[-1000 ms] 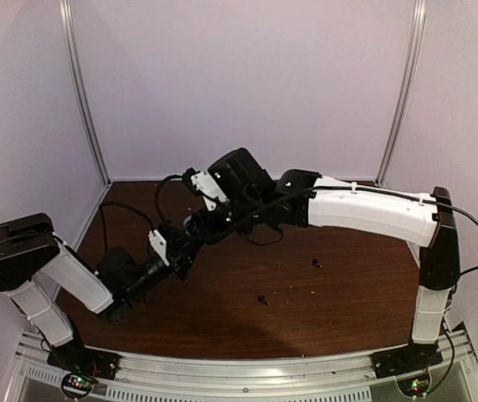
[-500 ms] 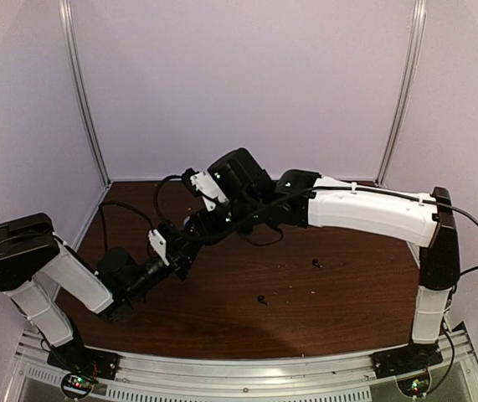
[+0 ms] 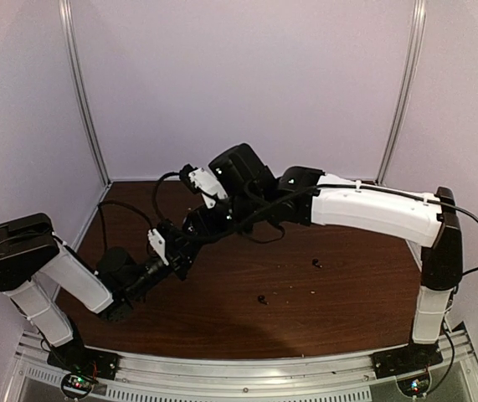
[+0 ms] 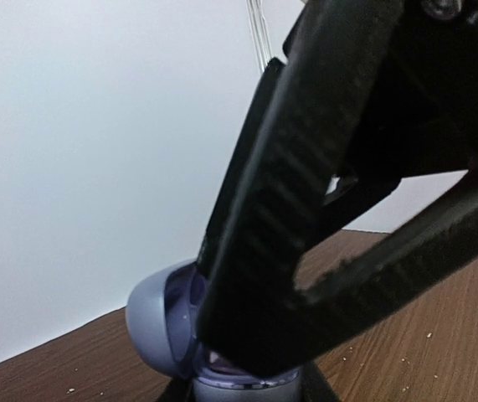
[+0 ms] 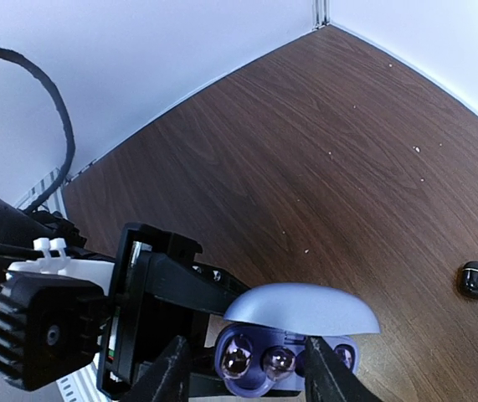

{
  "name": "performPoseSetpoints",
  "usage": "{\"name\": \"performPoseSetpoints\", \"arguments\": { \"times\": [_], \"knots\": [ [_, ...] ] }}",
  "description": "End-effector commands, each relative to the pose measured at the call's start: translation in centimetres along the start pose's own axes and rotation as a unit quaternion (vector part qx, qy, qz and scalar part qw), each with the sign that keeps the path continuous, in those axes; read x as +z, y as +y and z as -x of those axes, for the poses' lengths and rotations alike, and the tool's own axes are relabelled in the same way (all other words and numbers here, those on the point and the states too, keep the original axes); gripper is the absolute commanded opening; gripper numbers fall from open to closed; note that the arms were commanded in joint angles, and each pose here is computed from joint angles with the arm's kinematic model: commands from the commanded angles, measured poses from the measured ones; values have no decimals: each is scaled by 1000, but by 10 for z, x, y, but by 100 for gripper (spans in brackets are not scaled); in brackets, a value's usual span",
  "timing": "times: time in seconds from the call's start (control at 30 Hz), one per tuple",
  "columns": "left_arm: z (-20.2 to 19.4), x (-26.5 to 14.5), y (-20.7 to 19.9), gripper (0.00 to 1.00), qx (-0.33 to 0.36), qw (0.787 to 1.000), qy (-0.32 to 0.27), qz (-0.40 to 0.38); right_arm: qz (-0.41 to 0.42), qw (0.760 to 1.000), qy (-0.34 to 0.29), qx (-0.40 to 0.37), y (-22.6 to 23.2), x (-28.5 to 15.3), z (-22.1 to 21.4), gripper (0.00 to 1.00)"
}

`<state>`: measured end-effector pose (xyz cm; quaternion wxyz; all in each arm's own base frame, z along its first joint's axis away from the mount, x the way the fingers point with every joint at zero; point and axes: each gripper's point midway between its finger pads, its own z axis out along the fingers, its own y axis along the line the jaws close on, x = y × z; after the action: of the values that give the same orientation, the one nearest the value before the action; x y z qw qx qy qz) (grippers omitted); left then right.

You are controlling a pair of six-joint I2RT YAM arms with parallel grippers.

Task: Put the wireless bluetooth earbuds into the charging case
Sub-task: Insert the left earbud into the left side groove of the charging case, then adjust the left earbud in the left side groove of the charging case.

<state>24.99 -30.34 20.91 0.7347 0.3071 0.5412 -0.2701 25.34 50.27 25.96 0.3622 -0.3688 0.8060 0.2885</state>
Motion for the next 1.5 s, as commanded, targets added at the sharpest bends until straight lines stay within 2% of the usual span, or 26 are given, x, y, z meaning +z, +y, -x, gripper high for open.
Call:
{"name": "performPoseSetpoints", "arguments": {
  "times": [0.0,0.27,0.4,0.57,0.67,0.7,0.8,0.9,1.13,1.47],
  "knots": [
    [85,-10,9,0,-7,986,-167,15,9,997,-77,-17,11,-44,51,48],
    [87,-10,10,0,-13,985,-169,14,30,993,-109,-33,20,-64,67,49],
    [93,-12,6,0,-16,984,-178,0,7,988,-143,-60,13,-90,76,54],
    [105,-11,-2,0,-51,982,-177,-36,-36,973,-200,-113,-4,-136,85,75],
    [113,-10,-7,0,-66,981,-171,-59,-59,962,-229,-137,-14,-155,83,97],
    [115,-10,-8,0,-70,981,-170,-67,-62,959,-237,-141,-16,-160,80,99],
    [123,-11,-14,0,-80,979,-163,-91,-38,953,-246,-174,-9,-170,72,100],
    [131,-14,-19,0,-93,976,-161,-114,-18,946,-228,-229,1,-172,61,100],
    [138,-20,-33,0,-124,969,-140,-162,4,924,-201,-326,35,-171,39,84],
    [131,-28,-56,0,-147,956,-105,-233,61,885,-174,-427,104,-160,6,77]
  ]
}}
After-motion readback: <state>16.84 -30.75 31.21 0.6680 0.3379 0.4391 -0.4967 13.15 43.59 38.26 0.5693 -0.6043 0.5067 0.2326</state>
